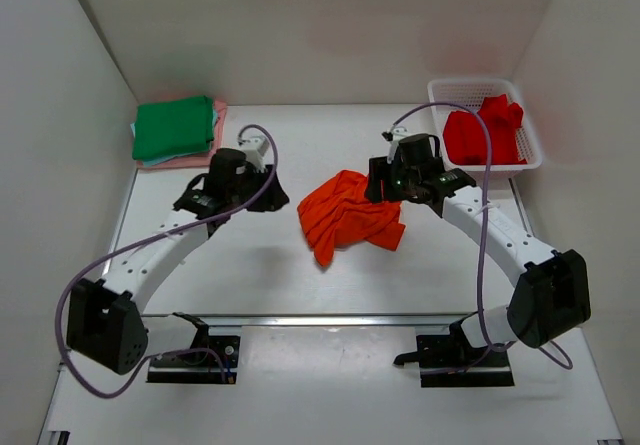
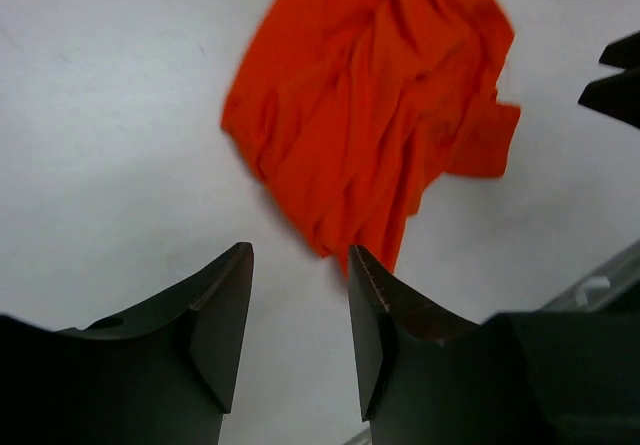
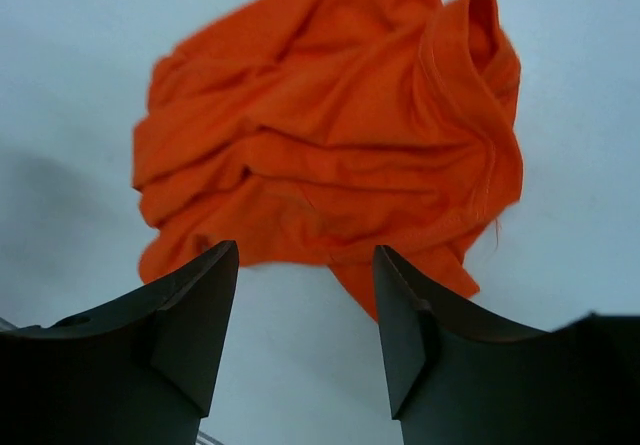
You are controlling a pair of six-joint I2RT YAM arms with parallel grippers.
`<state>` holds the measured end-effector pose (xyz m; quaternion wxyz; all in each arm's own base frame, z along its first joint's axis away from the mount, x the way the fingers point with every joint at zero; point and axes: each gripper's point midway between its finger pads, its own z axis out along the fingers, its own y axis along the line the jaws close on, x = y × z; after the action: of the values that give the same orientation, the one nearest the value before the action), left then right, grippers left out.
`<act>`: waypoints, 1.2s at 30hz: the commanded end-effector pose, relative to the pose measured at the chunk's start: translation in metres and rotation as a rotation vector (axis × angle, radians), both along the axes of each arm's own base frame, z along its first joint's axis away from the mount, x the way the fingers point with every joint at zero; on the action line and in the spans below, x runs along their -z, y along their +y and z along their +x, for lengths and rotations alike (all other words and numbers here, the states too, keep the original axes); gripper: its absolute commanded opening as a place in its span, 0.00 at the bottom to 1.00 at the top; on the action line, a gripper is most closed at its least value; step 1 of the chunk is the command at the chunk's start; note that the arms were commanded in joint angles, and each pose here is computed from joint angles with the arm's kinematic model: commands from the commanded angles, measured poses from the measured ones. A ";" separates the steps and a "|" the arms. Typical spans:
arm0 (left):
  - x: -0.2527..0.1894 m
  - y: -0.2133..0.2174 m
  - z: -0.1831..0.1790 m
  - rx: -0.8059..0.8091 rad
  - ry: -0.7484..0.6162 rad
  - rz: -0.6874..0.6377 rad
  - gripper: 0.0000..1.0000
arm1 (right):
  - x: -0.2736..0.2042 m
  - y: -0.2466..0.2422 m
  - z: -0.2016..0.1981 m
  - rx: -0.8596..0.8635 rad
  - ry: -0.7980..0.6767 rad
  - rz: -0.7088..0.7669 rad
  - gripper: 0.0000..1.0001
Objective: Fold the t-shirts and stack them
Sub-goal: Move the tshirt to the center of the board, then flatten out the tshirt
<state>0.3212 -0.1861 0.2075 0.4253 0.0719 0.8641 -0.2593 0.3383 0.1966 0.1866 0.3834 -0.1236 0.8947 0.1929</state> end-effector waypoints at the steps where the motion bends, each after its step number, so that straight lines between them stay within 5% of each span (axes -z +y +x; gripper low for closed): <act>1: 0.020 -0.037 -0.019 0.103 0.069 -0.048 0.54 | 0.016 0.000 -0.016 -0.038 0.040 0.007 0.54; 6: 0.068 -0.066 -0.025 0.116 0.246 -0.112 0.56 | 0.056 -0.020 -0.019 0.042 0.113 -0.002 0.55; 21: 0.131 -0.081 0.029 0.043 0.346 -0.114 0.66 | 0.114 -0.072 0.049 0.204 0.167 -0.021 0.64; 22: 0.134 -0.081 0.029 0.040 0.355 -0.121 0.61 | 0.114 -0.069 0.056 0.198 0.167 -0.005 0.64; 24: 0.143 -0.078 0.037 0.030 0.377 -0.148 0.18 | 0.119 -0.065 0.066 0.157 0.173 -0.006 0.55; 26: 0.149 -0.074 0.038 0.018 0.403 -0.171 0.02 | 0.112 -0.058 0.073 0.125 0.155 0.007 0.40; 27: 0.146 -0.071 0.044 0.006 0.395 -0.192 0.00 | 0.106 -0.055 0.081 0.109 0.132 0.025 0.19; 29: 0.140 -0.062 0.052 -0.023 0.392 -0.216 0.00 | 0.091 -0.052 0.090 0.100 0.099 0.045 0.00; 34: 0.080 -0.034 0.086 -0.075 0.284 -0.245 0.00 | 0.011 -0.048 0.117 0.089 -0.034 0.060 0.00; 36: 0.031 -0.008 0.113 -0.144 0.181 -0.249 0.00 | -0.068 -0.052 0.132 0.110 -0.198 0.078 0.00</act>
<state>0.3907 -0.2190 0.0698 0.2503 -0.0696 0.9088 -0.3264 0.4473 0.1462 0.1373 0.3629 -0.0563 0.9097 0.1940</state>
